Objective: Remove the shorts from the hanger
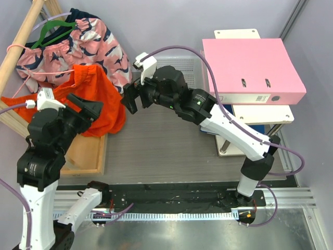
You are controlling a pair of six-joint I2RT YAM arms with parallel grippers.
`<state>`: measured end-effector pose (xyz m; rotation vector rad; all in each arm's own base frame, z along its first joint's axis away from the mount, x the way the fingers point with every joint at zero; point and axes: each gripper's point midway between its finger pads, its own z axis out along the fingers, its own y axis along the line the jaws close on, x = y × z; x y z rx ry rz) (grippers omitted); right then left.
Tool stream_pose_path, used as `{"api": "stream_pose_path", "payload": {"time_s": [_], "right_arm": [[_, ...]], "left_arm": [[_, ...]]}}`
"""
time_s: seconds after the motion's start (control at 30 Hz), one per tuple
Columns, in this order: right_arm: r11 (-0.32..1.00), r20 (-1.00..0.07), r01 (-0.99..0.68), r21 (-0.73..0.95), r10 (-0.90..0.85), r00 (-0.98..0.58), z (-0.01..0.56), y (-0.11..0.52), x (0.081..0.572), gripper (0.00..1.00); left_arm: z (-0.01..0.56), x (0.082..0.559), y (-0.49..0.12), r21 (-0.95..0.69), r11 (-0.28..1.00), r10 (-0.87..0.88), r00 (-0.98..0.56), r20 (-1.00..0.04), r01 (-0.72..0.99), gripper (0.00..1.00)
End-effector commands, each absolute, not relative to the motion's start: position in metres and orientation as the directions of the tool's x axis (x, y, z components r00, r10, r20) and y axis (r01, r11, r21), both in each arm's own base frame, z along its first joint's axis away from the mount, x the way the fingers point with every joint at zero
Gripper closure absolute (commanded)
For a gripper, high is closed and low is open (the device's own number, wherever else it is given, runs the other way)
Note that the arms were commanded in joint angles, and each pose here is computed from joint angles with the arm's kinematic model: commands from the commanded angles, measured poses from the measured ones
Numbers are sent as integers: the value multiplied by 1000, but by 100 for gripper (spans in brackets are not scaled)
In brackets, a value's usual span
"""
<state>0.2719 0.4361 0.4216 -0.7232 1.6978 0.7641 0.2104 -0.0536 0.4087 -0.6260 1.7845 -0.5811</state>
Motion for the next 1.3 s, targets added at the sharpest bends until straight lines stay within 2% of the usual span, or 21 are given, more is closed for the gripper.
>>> {"api": "stream_pose_path", "payload": {"time_s": [0.0, 0.27, 0.37, 0.4, 0.53, 0.77, 0.8, 1.0, 1.03, 1.2, 1.27], "right_arm": [[579, -986, -802, 145, 14, -168, 472, 410, 252, 1], [619, -985, -767, 166, 72, -155, 493, 379, 244, 0], [621, -982, -761, 188, 91, -168, 498, 376, 243, 0], [619, -980, -760, 197, 99, -174, 500, 376, 241, 0], [607, -976, -768, 203, 64, -208, 498, 377, 237, 0], [605, -969, -761, 236, 88, -231, 511, 371, 233, 1], [600, -969, -764, 237, 88, -231, 512, 372, 231, 0], [583, -957, -763, 279, 106, -269, 515, 377, 229, 0], [583, -955, -761, 284, 100, -280, 512, 379, 229, 0], [581, -943, -749, 319, 112, -315, 510, 379, 228, 1], [588, -940, -742, 323, 106, -325, 506, 378, 228, 2]], "left_arm": [[433, 238, -46, -753, 635, -772, -127, -623, -171, 25], [448, 283, -28, -743, 613, -773, -8, -635, -267, 19], [464, 295, -16, -721, 631, -725, 113, -679, -285, 22], [466, 297, 2, -695, 627, -675, 199, -710, -353, 22], [482, 307, 19, -713, 604, -618, 355, -702, -357, 23], [460, 317, 35, -714, 542, -567, 434, -700, -443, 30], [460, 318, 36, -687, 567, -537, 429, -726, -454, 31], [466, 323, 46, -701, 551, -480, 516, -710, -453, 37], [456, 326, 47, -668, 567, -448, 500, -741, -481, 39], [463, 324, 50, -698, 565, -429, 565, -704, -441, 41], [464, 324, 49, -714, 558, -446, 573, -688, -422, 45]]}}
